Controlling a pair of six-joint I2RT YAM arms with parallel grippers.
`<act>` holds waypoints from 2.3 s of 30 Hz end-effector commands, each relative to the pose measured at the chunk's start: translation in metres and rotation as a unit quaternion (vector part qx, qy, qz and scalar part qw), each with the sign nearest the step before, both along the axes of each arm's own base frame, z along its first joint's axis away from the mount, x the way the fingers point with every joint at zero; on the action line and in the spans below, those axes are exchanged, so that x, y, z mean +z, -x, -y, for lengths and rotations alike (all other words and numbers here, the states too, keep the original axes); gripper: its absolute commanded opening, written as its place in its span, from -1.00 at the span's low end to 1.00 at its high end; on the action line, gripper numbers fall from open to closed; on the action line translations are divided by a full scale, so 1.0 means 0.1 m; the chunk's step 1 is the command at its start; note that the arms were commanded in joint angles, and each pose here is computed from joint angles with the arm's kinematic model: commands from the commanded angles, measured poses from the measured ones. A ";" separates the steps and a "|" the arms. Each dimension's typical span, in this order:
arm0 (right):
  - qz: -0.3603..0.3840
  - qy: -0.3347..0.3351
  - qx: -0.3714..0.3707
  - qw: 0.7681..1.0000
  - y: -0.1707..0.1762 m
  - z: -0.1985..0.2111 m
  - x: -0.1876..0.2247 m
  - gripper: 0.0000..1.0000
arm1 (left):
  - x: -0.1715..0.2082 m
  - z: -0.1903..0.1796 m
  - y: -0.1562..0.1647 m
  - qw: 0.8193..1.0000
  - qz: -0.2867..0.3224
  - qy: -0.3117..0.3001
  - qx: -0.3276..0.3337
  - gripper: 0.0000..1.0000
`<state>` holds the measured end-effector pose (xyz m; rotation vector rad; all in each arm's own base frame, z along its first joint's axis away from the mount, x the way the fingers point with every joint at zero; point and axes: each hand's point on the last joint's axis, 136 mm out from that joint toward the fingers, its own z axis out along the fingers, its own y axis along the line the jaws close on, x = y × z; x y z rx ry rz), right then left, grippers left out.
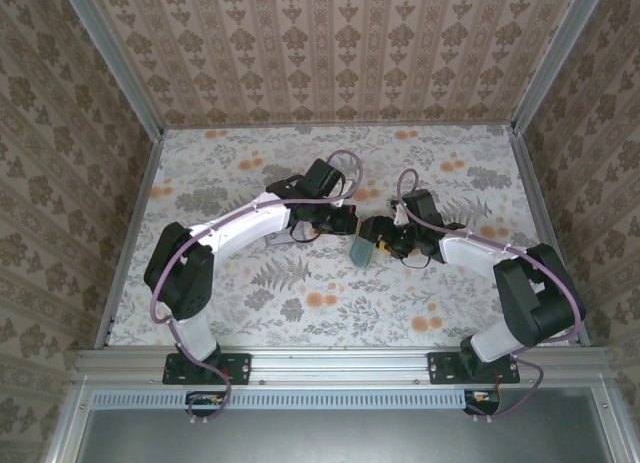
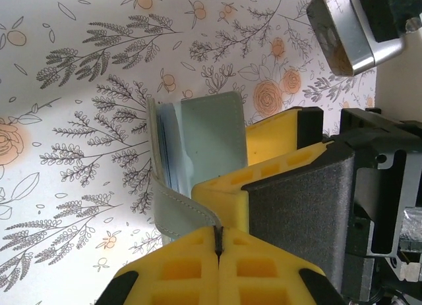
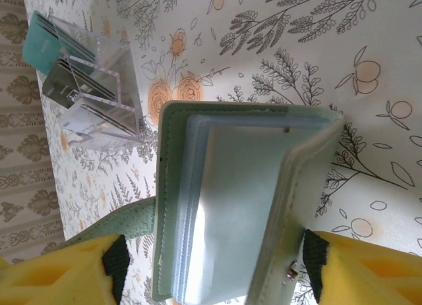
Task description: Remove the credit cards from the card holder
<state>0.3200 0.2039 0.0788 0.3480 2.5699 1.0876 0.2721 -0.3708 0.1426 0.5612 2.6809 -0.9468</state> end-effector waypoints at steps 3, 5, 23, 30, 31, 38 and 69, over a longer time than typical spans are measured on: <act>-0.031 0.040 0.001 0.999 0.10 0.09 -0.15 0.20 | 0.10 0.02 0.04 1.000 0.001 0.003 0.000 -1.00; -0.036 0.062 -0.003 0.997 0.13 0.16 -0.21 0.11 | 0.06 -0.04 0.03 1.000 0.002 -0.008 0.008 -1.00; -0.050 0.110 0.021 0.992 0.27 0.23 -0.41 -0.97 | -0.51 -0.89 0.31 0.995 -0.034 -0.067 0.067 -1.00; -0.059 0.109 0.031 0.992 0.32 0.10 -0.45 -0.75 | -0.65 -1.02 0.30 0.993 -0.031 -0.079 0.078 -1.00; -0.058 0.113 0.033 0.991 0.32 0.11 -0.44 -0.67 | -0.66 -1.04 0.31 0.993 -0.031 -0.080 0.080 -1.00; -0.048 0.145 0.051 0.987 0.33 0.17 -0.37 -0.37 | -0.45 -0.98 0.28 0.995 -0.022 -0.055 0.083 0.17; -0.047 0.150 0.039 0.987 0.41 0.10 -0.51 -1.00 | -0.89 -0.58 0.27 0.984 -0.109 -0.114 0.084 0.18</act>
